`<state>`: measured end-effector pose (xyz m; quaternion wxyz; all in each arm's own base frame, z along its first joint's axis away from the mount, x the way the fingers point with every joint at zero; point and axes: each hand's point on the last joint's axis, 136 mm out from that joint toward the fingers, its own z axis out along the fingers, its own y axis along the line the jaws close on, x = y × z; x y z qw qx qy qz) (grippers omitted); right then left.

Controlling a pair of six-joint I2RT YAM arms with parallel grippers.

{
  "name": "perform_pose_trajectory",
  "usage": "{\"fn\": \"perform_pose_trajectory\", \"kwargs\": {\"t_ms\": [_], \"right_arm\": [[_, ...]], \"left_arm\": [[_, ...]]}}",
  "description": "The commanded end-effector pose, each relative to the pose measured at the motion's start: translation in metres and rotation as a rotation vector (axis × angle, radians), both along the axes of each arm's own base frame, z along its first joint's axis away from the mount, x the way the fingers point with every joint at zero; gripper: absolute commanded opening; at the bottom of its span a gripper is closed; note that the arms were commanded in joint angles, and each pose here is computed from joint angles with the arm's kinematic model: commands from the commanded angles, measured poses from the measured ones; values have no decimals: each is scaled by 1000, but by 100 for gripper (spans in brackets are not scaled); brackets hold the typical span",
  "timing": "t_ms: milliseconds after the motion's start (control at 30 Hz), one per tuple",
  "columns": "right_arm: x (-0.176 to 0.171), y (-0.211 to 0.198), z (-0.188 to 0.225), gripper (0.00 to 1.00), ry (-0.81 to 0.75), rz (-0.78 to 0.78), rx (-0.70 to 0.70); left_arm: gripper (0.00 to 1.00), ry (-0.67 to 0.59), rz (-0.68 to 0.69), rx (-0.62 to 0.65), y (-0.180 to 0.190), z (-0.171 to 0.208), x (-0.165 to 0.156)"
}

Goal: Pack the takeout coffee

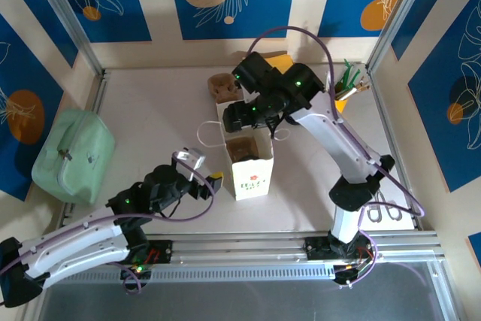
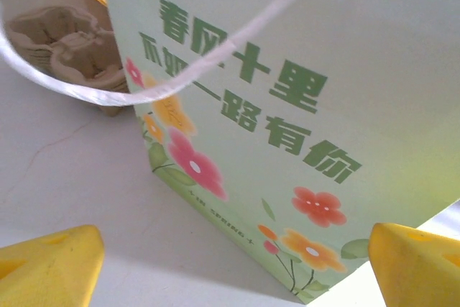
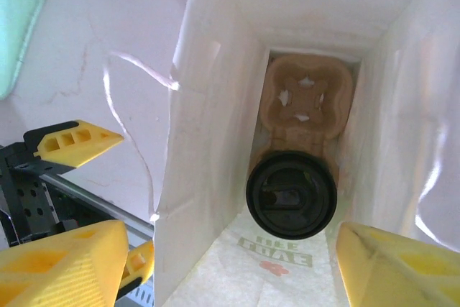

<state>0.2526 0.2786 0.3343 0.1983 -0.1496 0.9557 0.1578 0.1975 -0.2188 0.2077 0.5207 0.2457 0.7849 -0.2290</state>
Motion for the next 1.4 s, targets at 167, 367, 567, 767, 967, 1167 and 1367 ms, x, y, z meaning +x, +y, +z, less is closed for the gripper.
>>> {"fn": "perform_pose_trajectory", "kwargs": {"t_ms": [167, 367, 567, 767, 967, 1167, 1367], "right_arm": [[15, -42, 48, 79, -186, -57, 84], [34, -89, 66, 80, -305, -174, 133], [61, -148, 67, 79, -421, -319, 111], [89, -212, 53, 79, -455, -496, 57], [106, -266, 29, 76, -429, -645, 78], [122, -308, 7, 69, -388, -761, 138], [139, -329, -21, 64, -334, -823, 149]], "left_arm": [[95, -26, 105, 3, 24, 27, 3], [97, -33, 151, 1, 34, 32, 6], [97, -28, 131, 4, 31, 30, 4], [97, -24, 128, 1, 31, 28, 3], [97, -22, 126, -11, 32, 26, 2], [97, -23, 122, -16, 32, 26, 1], [97, -16, 123, -24, 32, 24, 0]]}}
